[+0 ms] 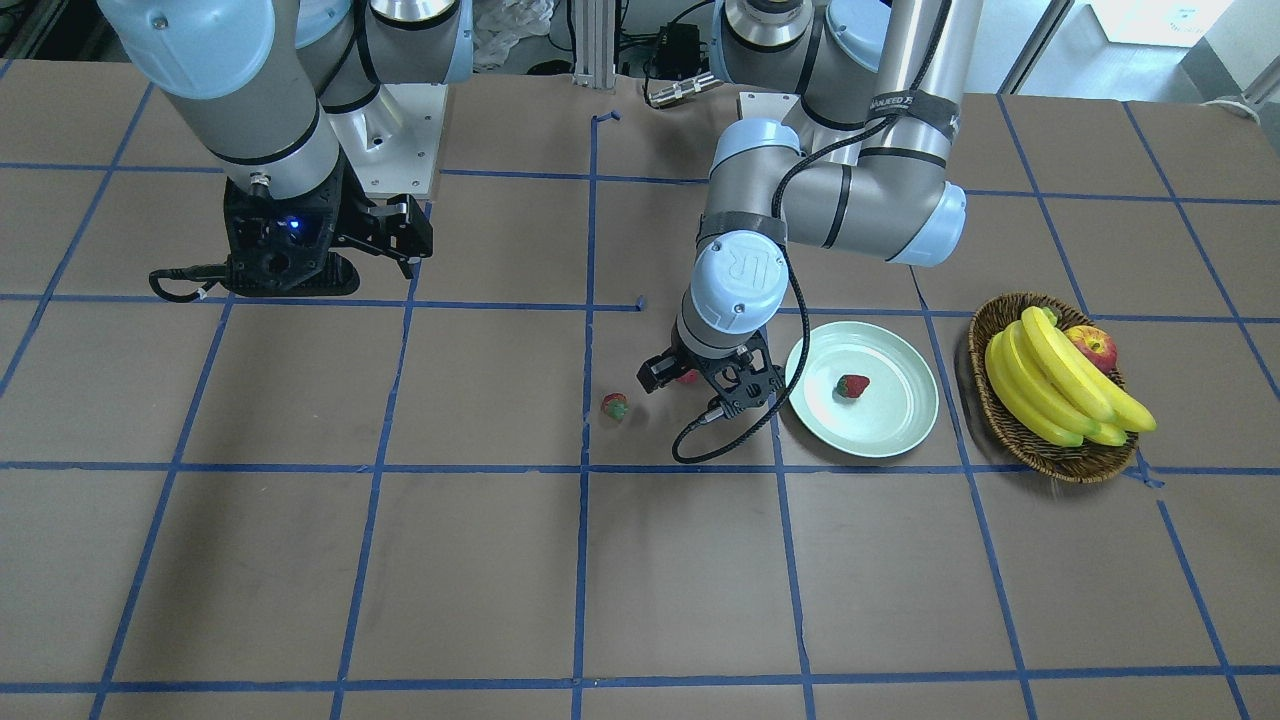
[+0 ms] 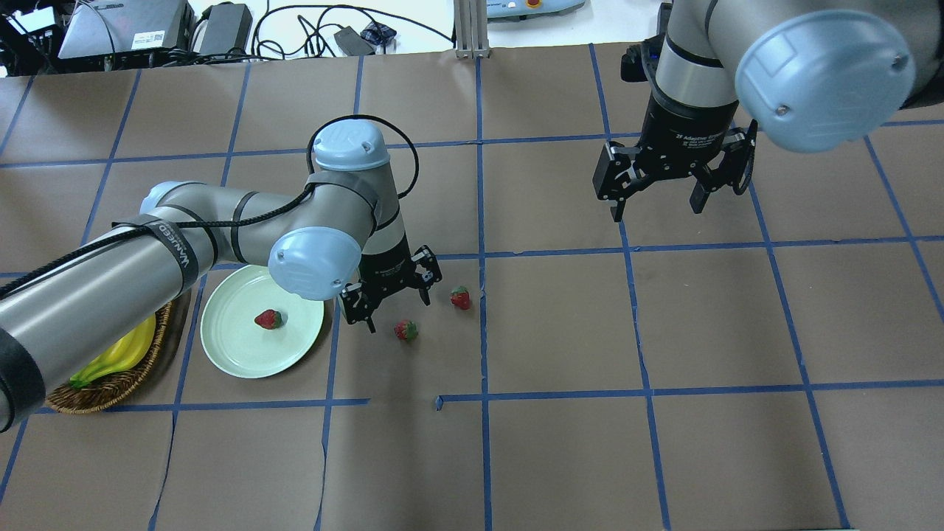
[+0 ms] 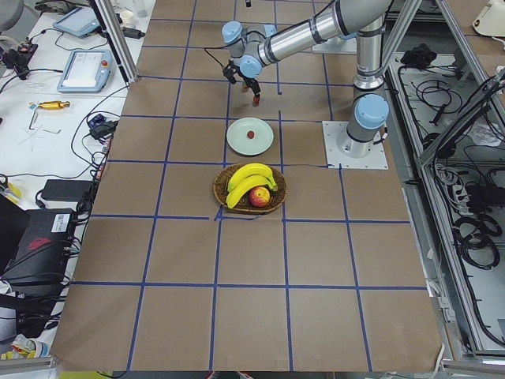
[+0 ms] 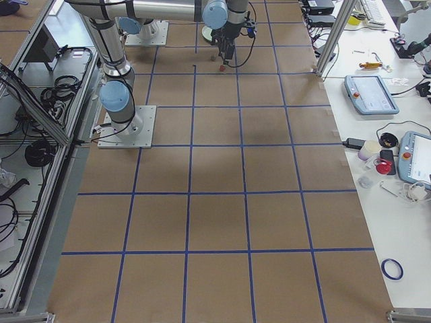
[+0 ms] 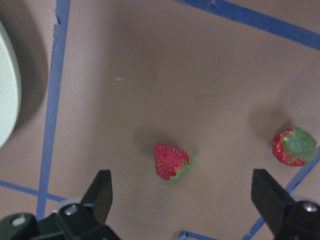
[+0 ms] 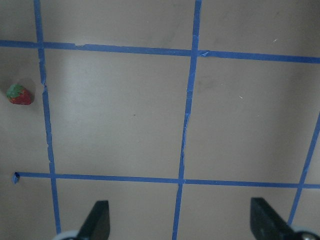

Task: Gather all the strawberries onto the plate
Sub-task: 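Lower the left gripper onto the strawberry nearest the plate and close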

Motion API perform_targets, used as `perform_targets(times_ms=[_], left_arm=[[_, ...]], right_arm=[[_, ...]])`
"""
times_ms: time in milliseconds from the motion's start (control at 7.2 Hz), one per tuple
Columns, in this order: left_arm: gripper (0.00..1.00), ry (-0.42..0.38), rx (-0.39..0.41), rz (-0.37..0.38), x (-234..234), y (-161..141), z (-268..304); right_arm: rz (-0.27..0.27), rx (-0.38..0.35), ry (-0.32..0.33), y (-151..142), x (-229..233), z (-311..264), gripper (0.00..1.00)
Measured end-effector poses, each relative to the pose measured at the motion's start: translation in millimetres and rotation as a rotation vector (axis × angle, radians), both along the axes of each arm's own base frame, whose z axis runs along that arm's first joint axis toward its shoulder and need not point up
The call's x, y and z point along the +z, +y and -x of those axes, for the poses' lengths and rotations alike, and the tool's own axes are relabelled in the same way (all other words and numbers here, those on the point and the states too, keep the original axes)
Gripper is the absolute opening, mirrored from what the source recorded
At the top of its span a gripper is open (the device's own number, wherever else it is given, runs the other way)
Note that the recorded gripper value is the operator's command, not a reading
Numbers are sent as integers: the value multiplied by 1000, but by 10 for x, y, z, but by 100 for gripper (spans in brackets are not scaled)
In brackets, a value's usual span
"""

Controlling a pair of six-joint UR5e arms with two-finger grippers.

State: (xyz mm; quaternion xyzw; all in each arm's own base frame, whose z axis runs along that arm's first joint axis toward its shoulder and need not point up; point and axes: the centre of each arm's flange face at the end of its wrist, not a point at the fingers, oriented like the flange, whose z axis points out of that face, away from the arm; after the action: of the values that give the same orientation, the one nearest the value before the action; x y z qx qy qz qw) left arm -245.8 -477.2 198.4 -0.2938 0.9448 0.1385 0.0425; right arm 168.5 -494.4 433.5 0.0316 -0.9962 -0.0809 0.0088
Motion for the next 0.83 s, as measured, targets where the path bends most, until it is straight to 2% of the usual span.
perform_targets(times_ms=[139,278,416,555,694,833], left_arm=[[100,-18,49,2,-72,26,-7],[100,-22,64,6,-119,24,-6],[87,-21,65,14,-170,2,-2],[61,-18,66,23,-225,-25,5],[53,-17,67,21,-280,-29,11],[40,-18,69,13,-323,-13,11]], right_arm=[[-1,-1,0,2,-5,0,100],[-3,-1,0,7,-27,-1,100],[0,-1,0,9,-71,-4,100],[11,-3,0,4,-114,-4,100],[18,-4,0,-1,-137,-2,100],[22,-5,0,-5,-146,0,100]])
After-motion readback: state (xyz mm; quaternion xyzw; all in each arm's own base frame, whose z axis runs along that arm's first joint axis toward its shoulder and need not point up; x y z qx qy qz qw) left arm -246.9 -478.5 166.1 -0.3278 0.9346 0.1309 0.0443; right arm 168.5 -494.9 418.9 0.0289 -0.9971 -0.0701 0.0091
